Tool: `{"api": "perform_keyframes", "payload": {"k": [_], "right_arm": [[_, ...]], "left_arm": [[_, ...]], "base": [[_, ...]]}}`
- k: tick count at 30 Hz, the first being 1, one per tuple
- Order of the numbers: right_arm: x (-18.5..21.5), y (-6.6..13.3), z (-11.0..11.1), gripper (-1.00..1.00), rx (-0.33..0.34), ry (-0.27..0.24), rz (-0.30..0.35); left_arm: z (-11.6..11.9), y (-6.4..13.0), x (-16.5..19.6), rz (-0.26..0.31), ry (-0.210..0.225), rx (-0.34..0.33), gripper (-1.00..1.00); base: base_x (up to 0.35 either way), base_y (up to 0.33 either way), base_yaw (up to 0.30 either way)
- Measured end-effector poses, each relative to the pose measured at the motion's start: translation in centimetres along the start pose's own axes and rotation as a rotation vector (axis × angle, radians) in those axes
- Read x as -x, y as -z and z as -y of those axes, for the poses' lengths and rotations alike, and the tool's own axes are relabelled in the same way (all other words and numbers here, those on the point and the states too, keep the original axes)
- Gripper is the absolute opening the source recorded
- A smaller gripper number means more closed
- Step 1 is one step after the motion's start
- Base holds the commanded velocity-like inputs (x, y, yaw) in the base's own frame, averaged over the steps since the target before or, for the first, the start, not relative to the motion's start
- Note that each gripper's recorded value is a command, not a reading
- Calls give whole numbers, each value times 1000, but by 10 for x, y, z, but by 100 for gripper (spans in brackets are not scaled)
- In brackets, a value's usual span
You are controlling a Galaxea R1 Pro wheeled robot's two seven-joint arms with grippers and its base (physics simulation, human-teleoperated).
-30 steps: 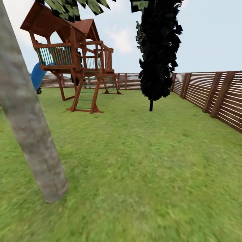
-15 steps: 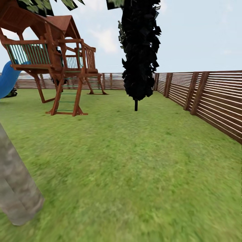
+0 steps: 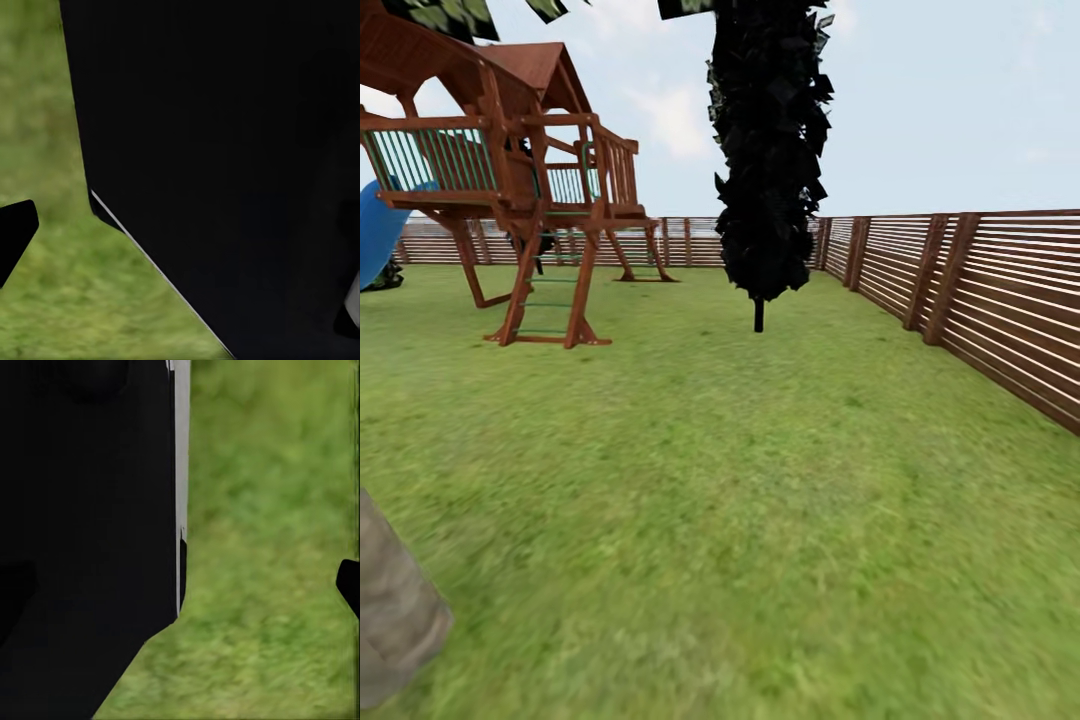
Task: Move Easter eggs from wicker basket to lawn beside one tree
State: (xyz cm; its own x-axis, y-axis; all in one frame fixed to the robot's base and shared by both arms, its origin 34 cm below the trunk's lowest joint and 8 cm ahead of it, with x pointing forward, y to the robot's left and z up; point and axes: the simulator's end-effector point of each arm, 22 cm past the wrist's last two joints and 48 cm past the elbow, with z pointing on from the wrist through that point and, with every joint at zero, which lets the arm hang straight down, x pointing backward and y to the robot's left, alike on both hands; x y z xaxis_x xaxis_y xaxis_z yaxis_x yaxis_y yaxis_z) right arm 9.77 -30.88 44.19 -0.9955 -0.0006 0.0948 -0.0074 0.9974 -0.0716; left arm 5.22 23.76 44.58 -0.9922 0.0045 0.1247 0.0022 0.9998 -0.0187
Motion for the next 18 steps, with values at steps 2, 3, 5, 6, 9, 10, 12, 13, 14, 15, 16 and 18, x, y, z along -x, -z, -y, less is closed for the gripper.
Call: {"api": "perform_keyframes", "payload": {"k": [2, 3, 5, 6, 9, 10, 12, 13, 14, 15, 16, 18], "right_arm": [[0, 0, 0, 100, 0, 0, 0], [0, 0, 0, 100, 0, 0, 0], [0, 0, 0, 100, 0, 0, 0], [0, 0, 0, 100, 0, 0, 0], [0, 0, 0, 100, 0, 0, 0], [0, 0, 0, 100, 0, -1, 0], [0, 0, 0, 100, 0, -2, 1], [0, 0, 0, 100, 0, -3, 1], [0, 0, 0, 100, 0, -3, 1], [0, 0, 0, 100, 1, -4, 1], [0, 0, -1, 100, 1, -4, 1], [0, 0, -1, 100, 1, -4, 1]], "left_arm": [[0, 0, 0, 0, 0, 0, 100], [0, 0, 0, 0, 0, 0, 100], [0, 0, 0, 0, 0, 0, 100], [0, 0, 0, 0, 0, 0, 100], [0, 0, 0, 0, 0, 0, 100], [0, 0, 0, 0, 0, 0, 100], [0, 0, 0, 0, 0, 0, 100], [0, 0, 0, 0, 0, 0, 100], [0, 0, 0, 0, 0, 0, 100], [0, 0, 0, 0, 0, 0, 100], [0, 0, 0, 0, 0, 0, 100], [0, 0, 0, 0, 0, 0, 100]], "base": [[239, -276, 0], [239, -276, 0], [239, -276, 0], [239, -276, 0], [239, -276, -5], [239, -276, -92], [239, -276, -191], [239, -276, -245], [239, -276, -272], [239, -276, -282], [239, -276, -289], [239, -276, -294]]}}
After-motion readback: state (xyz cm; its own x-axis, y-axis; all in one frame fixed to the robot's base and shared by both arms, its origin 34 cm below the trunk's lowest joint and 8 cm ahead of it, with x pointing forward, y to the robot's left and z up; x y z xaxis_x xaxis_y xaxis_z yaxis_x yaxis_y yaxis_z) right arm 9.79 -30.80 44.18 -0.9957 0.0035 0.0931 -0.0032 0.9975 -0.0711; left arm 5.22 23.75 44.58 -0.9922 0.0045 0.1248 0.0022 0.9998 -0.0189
